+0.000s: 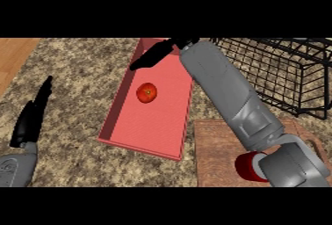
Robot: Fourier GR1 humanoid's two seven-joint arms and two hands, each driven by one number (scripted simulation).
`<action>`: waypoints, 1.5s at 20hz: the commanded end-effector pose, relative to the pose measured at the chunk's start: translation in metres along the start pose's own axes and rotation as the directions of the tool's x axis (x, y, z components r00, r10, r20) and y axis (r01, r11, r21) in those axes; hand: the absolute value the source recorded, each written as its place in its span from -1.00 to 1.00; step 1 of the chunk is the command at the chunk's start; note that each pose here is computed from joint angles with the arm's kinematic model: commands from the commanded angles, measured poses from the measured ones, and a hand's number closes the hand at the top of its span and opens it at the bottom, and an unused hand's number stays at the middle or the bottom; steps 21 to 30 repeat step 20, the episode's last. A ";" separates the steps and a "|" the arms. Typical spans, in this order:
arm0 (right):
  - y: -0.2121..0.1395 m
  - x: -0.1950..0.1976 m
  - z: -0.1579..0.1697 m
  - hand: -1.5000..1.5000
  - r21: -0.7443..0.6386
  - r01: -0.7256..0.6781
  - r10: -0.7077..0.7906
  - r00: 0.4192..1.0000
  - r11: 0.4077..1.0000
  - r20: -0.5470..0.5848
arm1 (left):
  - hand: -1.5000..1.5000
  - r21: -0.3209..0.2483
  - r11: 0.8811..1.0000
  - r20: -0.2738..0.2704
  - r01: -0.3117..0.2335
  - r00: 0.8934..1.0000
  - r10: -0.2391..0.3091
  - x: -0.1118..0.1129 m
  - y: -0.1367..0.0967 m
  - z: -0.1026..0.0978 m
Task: Pick the tomato from the cutting board and place it in the cardboard box
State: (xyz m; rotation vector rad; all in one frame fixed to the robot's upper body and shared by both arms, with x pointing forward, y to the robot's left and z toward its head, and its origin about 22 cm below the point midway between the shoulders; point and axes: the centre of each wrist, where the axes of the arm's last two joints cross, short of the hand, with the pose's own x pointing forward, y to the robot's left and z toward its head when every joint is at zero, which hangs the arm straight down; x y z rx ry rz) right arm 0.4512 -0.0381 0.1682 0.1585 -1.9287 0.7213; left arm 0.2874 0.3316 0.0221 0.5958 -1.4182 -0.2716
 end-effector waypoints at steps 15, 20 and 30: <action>-0.165 -0.037 0.070 -1.00 -0.091 0.018 -0.021 0.999 0.996 -0.028 | 0.00 0.034 0.999 0.016 -0.005 1.000 0.005 -0.003 0.007 0.004; -0.191 -0.035 0.084 -1.00 -0.018 -0.033 0.032 0.997 0.999 -0.065 | 0.00 0.028 1.000 0.001 0.006 1.000 -0.006 -0.013 0.018 0.012; -0.191 -0.035 0.084 -1.00 -0.018 -0.033 0.032 0.997 0.999 -0.065 | 0.00 0.028 1.000 0.001 0.006 1.000 -0.006 -0.013 0.018 0.012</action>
